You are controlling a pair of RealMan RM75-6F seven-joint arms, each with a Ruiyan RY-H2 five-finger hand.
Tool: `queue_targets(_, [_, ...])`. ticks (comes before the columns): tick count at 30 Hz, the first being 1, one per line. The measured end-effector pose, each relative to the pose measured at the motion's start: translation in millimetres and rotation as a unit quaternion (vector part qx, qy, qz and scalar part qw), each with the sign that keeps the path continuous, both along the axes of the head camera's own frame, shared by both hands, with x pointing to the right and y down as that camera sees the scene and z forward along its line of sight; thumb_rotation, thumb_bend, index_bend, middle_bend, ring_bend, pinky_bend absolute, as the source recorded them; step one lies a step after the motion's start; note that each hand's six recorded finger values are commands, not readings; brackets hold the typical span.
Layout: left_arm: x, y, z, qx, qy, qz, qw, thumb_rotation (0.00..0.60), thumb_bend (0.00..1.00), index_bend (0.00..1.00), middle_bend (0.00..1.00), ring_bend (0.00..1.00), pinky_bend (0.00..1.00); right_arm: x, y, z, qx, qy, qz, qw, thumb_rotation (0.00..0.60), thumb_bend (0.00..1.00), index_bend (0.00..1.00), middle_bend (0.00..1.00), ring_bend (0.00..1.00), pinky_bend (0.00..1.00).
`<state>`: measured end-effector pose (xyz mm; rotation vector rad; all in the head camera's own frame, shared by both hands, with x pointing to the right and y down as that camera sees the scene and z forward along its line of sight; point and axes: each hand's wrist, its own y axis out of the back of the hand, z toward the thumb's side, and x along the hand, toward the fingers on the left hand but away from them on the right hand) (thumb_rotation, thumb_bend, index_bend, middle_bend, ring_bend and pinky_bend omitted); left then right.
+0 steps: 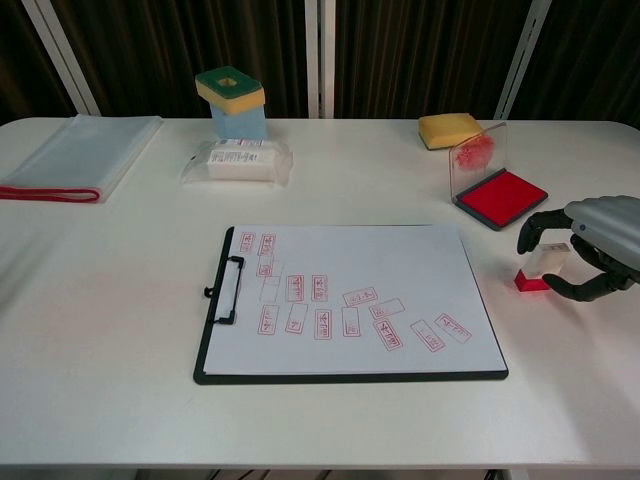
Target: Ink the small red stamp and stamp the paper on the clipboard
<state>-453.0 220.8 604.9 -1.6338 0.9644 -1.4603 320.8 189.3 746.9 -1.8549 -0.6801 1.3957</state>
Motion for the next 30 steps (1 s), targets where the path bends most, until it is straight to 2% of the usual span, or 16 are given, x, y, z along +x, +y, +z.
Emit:
queue_targets(7, [-0.4, -0.4, -2.6, 0.003, -0.001, 0.000, 1.0000, 0.431, 0.09, 0.06, 0.06, 0.10, 0.18, 4.9, -1.0, -11.5, -0.001, -0.007, -0.005, 1.0000, 0.600, 0.25, 0.16, 0.20, 0.81, 0.93])
queue_targets(10, [-0.7, -0.7, -4.6, 0.005, -0.002, 0.000, 1.0000, 0.434, 0.09, 0.06, 0.06, 0.10, 0.18, 8.5, -5.4, -27.5, 0.015, -0.025, 0.001, 0.9996, 0.600, 0.20, 0.14, 0.19, 0.80, 0.92])
queue_targets(12, [-0.5, -1.1, -6.0, 0.006, -0.002, 0.000, 1.0000, 0.431, 0.09, 0.06, 0.06, 0.10, 0.18, 11.9, -10.2, -43.6, 0.037, -0.046, 0.008, 0.9982, 0.600, 0.17, 0.14, 0.20, 0.76, 0.85])
queue_targets(14, [0.3, -1.9, -7.7, 0.009, -0.002, 0.000, 1.0000, 0.429, 0.09, 0.06, 0.06, 0.10, 0.18, 17.8, -15.5, -63.9, 0.067, -0.072, 0.019, 0.9950, 0.600, 0.14, 0.12, 0.20, 0.66, 0.70])
queue_targets(16, [1.2, -2.7, -9.1, 0.011, -0.001, 0.001, 0.9999, 0.431, 0.09, 0.06, 0.06, 0.10, 0.18, 26.8, -19.8, -84.8, 0.100, -0.089, 0.029, 0.9905, 0.600, 0.12, 0.06, 0.14, 0.38, 0.43])
queue_targets(17, [2.0, -3.3, -9.8, 0.012, 0.000, 0.001, 0.9999, 0.431, 0.09, 0.06, 0.06, 0.10, 0.18, 35.9, -22.0, -100.3, 0.124, -0.094, 0.035, 0.9872, 0.600, 0.11, 0.03, 0.08, 0.19, 0.25])
queue_targets(18, [2.6, -3.7, -10.2, 0.013, 0.000, 0.002, 0.9999, 0.435, 0.09, 0.06, 0.06, 0.10, 0.18, 44.4, -23.5, -112.0, 0.140, -0.092, 0.040, 0.9850, 0.600, 0.11, 0.00, 0.03, 0.06, 0.11])
queue_targets(19, [3.3, -4.0, -10.7, 0.013, 0.000, 0.002, 0.9999, 0.435, 0.09, 0.06, 0.06, 0.10, 0.18, 53.4, -25.0, -123.0, 0.155, -0.085, 0.043, 0.9833, 0.600, 0.11, 0.00, 0.01, 0.01, 0.03])
queue_targets(20, [4.4, -4.5, -11.3, 0.015, 0.001, 0.003, 0.9999, 0.435, 0.09, 0.06, 0.06, 0.10, 0.18, 65.0, -27.6, -135.0, 0.172, -0.066, 0.044, 0.9818, 0.600, 0.11, 0.00, 0.00, 0.00, 0.00])
queue_targets(23, [7.0, -5.4, -13.5, 0.018, 0.003, 0.005, 0.9998, 0.432, 0.09, 0.06, 0.06, 0.10, 0.18, 85.4, -29.4, -147.9, 0.192, 0.003, 0.050, 0.9801, 0.600, 0.12, 0.00, 0.00, 0.00, 0.00])
queue_targets(27, [6.8, -6.7, -17.7, 0.024, 0.001, 0.005, 0.9997, 0.433, 0.09, 0.06, 0.06, 0.10, 0.18, 108.9, -26.4, -153.0, 0.191, 0.112, 0.065, 0.9730, 0.600, 0.12, 0.00, 0.00, 0.00, 0.00])
queue_targets(30, [5.4, -7.7, -20.2, 0.027, -0.002, 0.005, 0.9996, 0.430, 0.09, 0.06, 0.06, 0.10, 0.18, 122.4, -23.0, -154.3, 0.183, 0.165, 0.068, 0.9668, 0.600, 0.12, 0.00, 0.00, 0.00, 0.00])
